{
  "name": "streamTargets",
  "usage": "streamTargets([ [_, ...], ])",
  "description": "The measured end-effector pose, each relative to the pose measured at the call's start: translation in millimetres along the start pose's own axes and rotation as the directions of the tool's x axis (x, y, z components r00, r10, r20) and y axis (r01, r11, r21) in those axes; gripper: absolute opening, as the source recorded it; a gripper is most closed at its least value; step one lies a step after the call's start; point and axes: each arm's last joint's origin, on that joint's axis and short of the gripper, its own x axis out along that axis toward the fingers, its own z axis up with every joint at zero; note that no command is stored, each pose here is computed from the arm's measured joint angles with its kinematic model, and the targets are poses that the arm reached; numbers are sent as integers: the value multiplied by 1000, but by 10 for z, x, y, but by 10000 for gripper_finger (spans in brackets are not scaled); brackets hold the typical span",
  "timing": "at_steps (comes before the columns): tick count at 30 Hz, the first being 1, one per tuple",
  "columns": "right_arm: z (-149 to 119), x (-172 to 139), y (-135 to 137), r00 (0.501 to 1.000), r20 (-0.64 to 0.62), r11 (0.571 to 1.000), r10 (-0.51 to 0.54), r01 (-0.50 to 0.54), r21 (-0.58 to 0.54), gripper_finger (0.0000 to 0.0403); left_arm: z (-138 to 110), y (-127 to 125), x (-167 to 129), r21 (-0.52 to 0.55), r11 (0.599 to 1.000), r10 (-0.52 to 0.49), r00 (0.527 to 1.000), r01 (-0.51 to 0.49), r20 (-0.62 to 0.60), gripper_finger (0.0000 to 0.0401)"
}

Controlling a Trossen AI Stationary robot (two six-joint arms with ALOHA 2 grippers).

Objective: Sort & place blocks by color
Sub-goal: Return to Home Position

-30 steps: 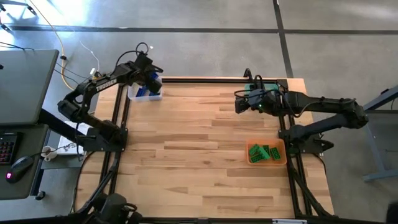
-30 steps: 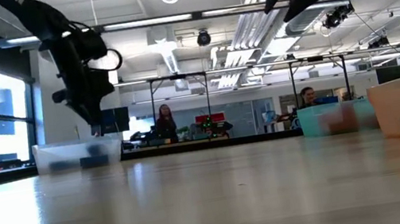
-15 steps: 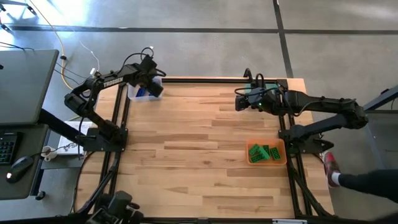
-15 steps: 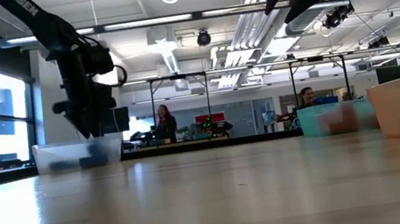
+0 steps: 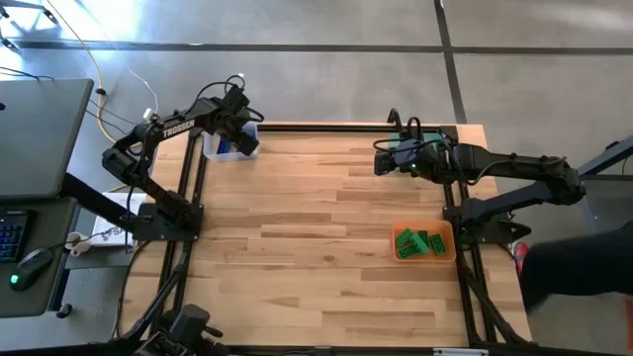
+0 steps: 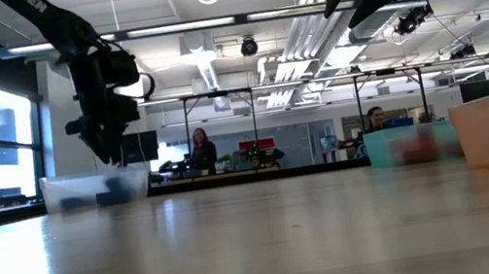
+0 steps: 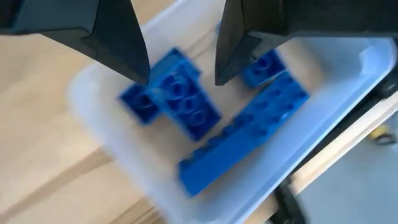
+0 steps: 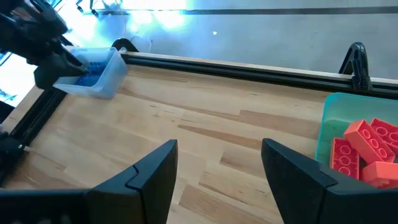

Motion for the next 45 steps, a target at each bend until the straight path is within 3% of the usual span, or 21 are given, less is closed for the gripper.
streamTargets([
  [7,-24,20,-20,1000,3,1000,-29,29,-2,220,-11,-231,-363,65,976,-216,966,209,142,168],
  [14,-23,20,-19,1000,4,1000,-28,28,5,220,-143,-533,-866,290,883,-449,844,369,293,168],
  [17,-23,20,-19,1000,4,999,-28,28,20,220,-236,-634,-1070,391,817,-552,769,423,321,168],
  [23,-21,20,-20,999,11,999,-33,32,43,220,-477,-804,-1421,621,614,-759,580,487,296,168],
  [26,-16,24,-25,999,12,998,-36,36,44,220,-614,-855,-1425,654,558,-814,488,510,314,168],
  [30,10,44,-48,999,17,997,-49,48,56,220,-861,-874,-1260,655,541,-838,409,528,362,168],
  [36,56,77,-88,997,25,994,-71,69,81,220,-1238,-812,-1023,634,531,-847,340,562,408,168],
  [38,74,90,-104,996,29,994,-80,77,82,220,-1352,-774,-976,618,543,-838,322,568,440,168],
  [42,134,113,-102,996,61,995,-67,63,72,220,-1557,-679,-915,567,616,-778,308,548,548,168],
  [45,194,122,-66,994,105,998,-30,24,63,220,-1708,-614,-881,542,641,-745,271,544,609,168],
])
